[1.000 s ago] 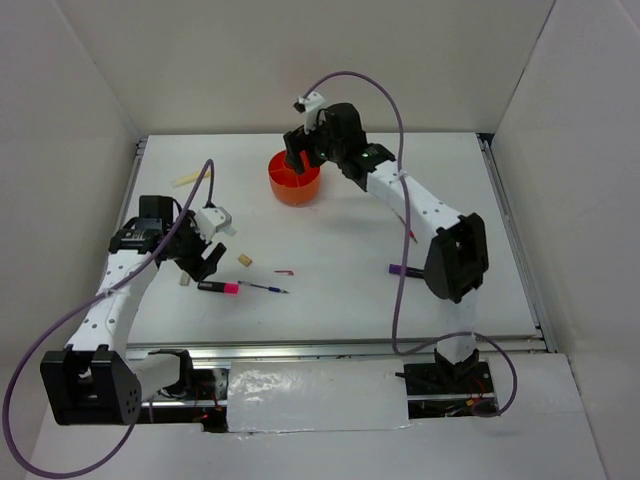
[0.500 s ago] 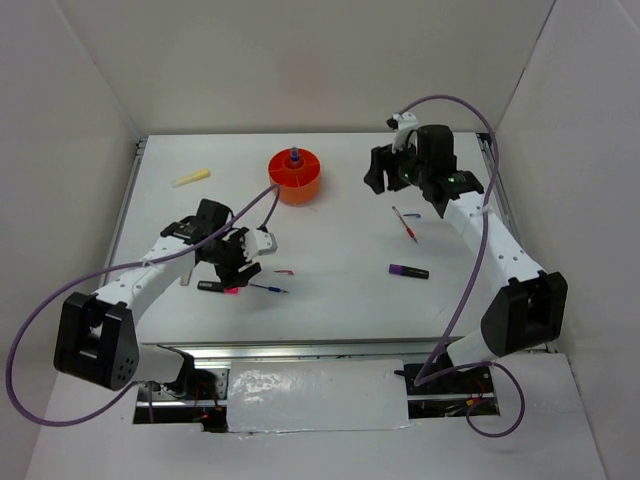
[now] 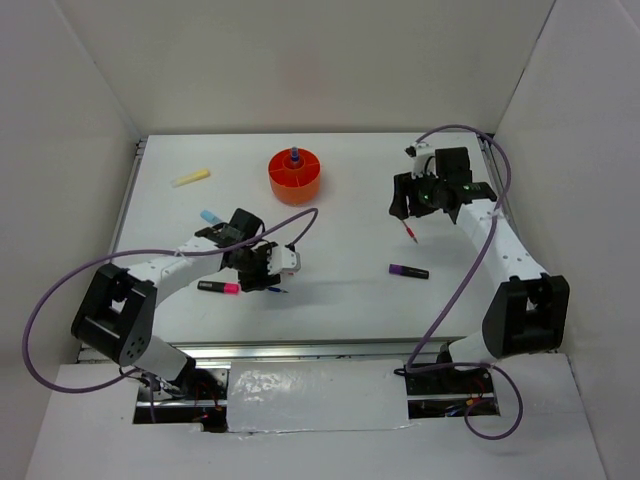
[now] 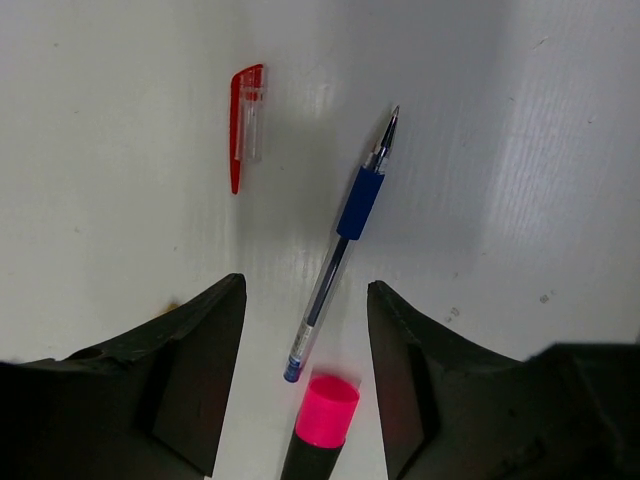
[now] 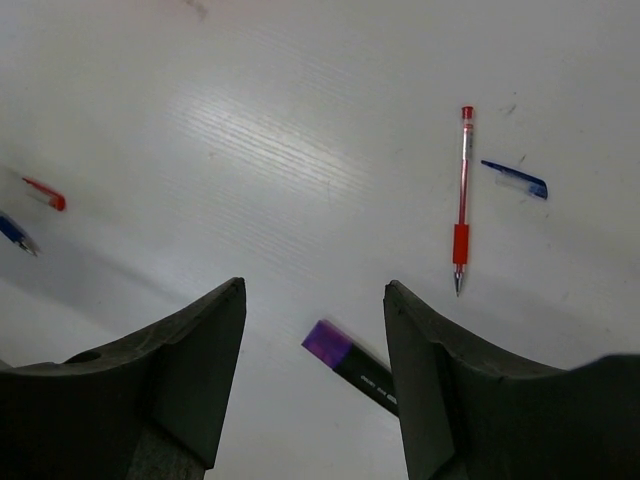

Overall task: Sort the stationery into containers
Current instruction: Pick up the pen cap from the center of the board.

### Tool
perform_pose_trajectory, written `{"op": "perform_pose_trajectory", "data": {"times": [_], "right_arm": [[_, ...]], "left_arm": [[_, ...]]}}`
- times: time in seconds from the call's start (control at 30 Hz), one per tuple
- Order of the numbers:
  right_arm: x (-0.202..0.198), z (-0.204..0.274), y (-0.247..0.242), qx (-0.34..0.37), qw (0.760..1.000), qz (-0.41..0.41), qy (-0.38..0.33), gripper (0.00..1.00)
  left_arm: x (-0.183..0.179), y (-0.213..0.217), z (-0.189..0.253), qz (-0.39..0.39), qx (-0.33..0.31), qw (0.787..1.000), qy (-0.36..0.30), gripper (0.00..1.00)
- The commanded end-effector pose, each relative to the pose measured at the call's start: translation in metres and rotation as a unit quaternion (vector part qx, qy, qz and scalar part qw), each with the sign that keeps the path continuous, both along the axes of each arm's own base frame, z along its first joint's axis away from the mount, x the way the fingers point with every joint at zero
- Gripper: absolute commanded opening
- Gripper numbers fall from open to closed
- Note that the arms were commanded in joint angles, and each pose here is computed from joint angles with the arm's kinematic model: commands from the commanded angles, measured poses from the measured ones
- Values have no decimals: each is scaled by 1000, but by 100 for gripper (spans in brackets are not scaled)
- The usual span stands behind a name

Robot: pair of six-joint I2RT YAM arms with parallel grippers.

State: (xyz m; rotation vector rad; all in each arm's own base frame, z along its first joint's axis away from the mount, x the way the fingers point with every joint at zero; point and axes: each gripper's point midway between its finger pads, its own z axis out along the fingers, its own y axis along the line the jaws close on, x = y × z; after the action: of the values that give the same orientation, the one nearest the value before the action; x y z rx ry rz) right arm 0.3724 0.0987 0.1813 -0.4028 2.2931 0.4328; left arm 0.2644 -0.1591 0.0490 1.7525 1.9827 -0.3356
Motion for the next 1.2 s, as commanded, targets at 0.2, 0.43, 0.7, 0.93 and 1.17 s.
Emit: {"op": "perform_pose_trajectory", "data": {"times": [0.2, 0.43, 0.7, 0.93, 1.17], "right_arm": [[42, -26, -42, -78, 996, -32, 12, 58], [80, -64, -92, -98, 988, -63, 102, 40], [75, -90, -101, -142, 981, 2, 134, 45], [84, -94, -116, -227, 956, 135, 126, 45], [76, -113, -119, -270, 919, 248, 144, 45]], "left_arm": [[13, -18, 11, -13, -21, 999, -22, 69], [8, -21, 29, 15, -28, 999, -14, 80], [-2, -22, 44, 11, -45, 999, -20, 82], [-12, -21, 45, -18, -19, 999, 38, 82], [-15, -30, 50, -29, -38, 998, 51, 83]]}}
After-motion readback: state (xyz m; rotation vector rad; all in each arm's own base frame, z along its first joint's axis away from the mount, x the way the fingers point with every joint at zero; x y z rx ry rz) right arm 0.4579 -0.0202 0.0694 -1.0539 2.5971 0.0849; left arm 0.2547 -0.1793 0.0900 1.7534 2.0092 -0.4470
